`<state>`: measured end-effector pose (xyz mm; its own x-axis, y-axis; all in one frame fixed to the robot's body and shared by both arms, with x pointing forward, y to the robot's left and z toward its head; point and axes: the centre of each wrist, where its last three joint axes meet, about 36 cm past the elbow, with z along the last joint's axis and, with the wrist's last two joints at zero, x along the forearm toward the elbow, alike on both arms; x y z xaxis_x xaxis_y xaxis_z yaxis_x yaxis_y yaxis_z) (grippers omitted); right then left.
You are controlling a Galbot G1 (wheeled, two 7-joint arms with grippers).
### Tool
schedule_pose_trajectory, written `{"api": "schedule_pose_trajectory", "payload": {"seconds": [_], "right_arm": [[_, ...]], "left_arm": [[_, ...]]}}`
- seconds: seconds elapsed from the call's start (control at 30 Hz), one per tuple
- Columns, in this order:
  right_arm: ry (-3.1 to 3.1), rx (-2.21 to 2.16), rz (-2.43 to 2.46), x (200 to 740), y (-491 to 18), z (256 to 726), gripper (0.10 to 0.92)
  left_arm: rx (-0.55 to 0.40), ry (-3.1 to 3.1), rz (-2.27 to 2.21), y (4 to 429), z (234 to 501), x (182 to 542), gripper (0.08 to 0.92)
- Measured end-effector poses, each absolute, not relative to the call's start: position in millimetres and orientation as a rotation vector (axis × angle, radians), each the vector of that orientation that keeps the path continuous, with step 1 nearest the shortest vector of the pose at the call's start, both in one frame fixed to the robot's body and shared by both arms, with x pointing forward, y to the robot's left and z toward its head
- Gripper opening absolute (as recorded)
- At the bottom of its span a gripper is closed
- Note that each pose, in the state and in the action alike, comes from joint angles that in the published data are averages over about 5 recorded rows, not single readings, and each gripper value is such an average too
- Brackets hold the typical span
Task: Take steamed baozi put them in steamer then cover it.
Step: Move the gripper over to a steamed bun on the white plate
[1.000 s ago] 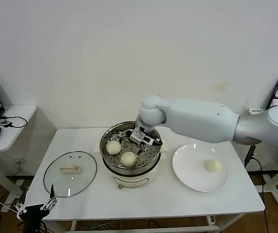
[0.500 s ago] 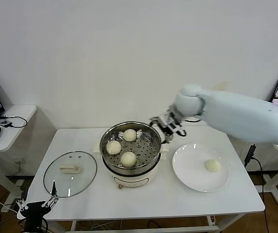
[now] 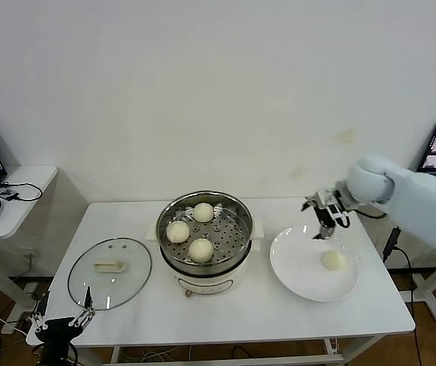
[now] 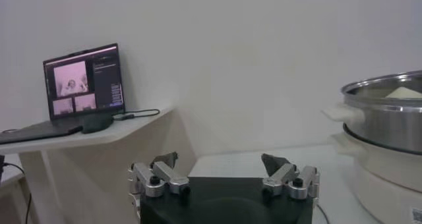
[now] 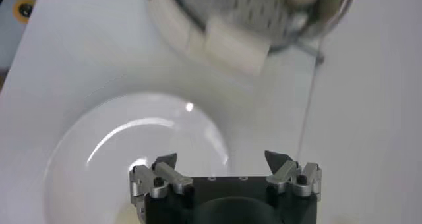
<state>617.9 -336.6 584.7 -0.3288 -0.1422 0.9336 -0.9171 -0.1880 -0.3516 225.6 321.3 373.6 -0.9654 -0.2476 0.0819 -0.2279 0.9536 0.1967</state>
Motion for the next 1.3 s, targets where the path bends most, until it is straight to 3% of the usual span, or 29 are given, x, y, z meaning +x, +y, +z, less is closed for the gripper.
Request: {"api": "schedule_pose_trajectory", "payload": {"seconds": [0.6, 1.13, 1.3], "right_arm": [[-1.369, 1.141, 1.446, 613.7, -378.6, 489.9, 0.823], [-1.348, 1.091, 1.447, 622.9, -387.9, 457.5, 0.820], [-1.346, 1.082, 1.446, 626.8, -389.2, 454.1, 0.781]], "left_arm": [[0.378, -2.989, -0.289, 323.5, 372.9, 224.8, 0.823], [0.384, -2.989, -0.284, 324.0, 371.2, 226.8, 0.823], [0.385, -2.989, -0.289, 324.8, 371.7, 226.7, 0.823]]}}
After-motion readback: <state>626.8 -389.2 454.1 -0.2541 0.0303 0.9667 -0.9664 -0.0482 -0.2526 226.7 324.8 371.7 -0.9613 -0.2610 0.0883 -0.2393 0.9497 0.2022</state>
